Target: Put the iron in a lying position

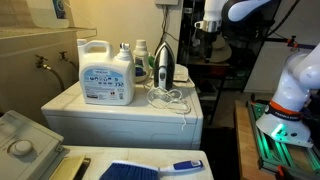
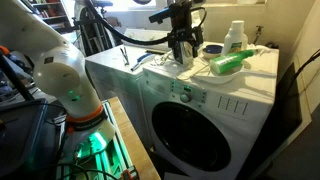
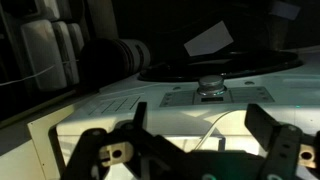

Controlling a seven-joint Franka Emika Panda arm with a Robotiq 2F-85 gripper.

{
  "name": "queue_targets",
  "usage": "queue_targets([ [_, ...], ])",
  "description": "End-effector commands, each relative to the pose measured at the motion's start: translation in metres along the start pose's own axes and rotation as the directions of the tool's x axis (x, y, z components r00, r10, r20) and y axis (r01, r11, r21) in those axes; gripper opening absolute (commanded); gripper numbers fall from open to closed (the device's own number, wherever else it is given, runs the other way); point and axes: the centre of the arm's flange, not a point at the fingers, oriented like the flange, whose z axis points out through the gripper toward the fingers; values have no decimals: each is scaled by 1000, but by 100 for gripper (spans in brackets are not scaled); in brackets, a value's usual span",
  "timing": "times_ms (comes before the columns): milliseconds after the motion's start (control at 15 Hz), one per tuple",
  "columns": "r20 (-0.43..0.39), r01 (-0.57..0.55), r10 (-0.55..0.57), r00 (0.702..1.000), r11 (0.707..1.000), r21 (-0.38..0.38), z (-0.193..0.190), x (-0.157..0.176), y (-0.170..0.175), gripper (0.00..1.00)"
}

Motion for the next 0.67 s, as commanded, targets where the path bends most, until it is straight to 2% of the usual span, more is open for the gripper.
queue_targets([
  [0,0,0,0,1000,1000,0,0,0,0,100],
  [267,1,0,0,1000,1000,1,1,0,0,100],
  [467,-3,-37,37,999,999,3,-10,25,-39,100],
  [600,-8,-133,133,991,991,-29,-20,39,-69,100],
])
